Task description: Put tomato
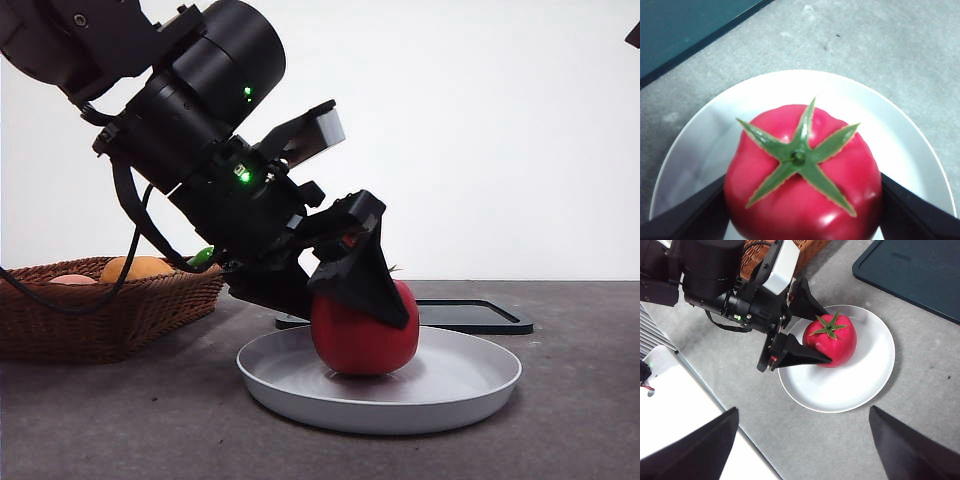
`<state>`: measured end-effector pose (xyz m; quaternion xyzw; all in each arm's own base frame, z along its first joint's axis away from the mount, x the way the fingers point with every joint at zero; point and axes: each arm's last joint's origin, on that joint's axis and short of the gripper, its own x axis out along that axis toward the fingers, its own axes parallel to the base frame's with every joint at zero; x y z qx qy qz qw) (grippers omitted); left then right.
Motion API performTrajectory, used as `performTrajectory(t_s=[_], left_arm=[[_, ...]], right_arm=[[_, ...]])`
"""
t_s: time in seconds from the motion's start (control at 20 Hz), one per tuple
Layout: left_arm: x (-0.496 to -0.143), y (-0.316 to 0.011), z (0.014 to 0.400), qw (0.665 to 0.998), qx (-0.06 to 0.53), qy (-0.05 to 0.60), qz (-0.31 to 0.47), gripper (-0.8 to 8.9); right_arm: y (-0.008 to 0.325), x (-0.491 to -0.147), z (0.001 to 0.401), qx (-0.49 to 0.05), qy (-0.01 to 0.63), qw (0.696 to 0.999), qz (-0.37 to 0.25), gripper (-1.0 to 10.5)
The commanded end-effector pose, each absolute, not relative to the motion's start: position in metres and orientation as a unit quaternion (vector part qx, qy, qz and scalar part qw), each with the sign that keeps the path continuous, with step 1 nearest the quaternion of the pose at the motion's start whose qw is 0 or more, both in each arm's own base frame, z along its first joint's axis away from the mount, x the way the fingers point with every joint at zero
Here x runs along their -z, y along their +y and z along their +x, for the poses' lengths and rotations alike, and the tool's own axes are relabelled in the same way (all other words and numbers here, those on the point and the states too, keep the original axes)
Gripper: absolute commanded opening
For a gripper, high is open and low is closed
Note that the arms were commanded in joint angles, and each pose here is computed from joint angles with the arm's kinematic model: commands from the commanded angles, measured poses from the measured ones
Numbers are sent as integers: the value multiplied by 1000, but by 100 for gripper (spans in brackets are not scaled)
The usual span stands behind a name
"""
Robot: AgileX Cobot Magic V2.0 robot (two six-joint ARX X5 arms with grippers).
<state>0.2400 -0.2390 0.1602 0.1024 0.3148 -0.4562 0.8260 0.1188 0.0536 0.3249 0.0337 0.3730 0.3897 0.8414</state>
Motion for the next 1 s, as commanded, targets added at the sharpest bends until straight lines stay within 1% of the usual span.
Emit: performTrajectory(t_s=[0.05, 0.3, 0.35, 0.45, 0.6, 0.75, 1.0], left_arm=[[-159, -245, 241, 824, 461, 312, 108, 460], [-157, -246, 237, 818, 463, 323, 112, 471], [-157, -247, 237, 817, 464, 322, 112, 483], [-158, -246, 237, 818, 464, 322, 111, 565], [-163, -245, 236, 819, 463, 321, 107, 567], [-179, -242, 233, 826, 465, 303, 102, 566], [-225, -226, 226, 847, 466, 242, 82, 563]], right_arm=[[55, -330, 120, -393, 365, 844, 33, 416], [55, -330, 120, -392, 366, 843, 33, 416], [55, -330, 120, -392, 366, 843, 33, 416], [55, -330, 120, -392, 369, 842, 33, 416], [54, -329, 119, -392, 370, 842, 33, 416], [54, -330, 119, -392, 370, 842, 33, 416], [54, -330, 119, -392, 370, 842, 33, 416]])
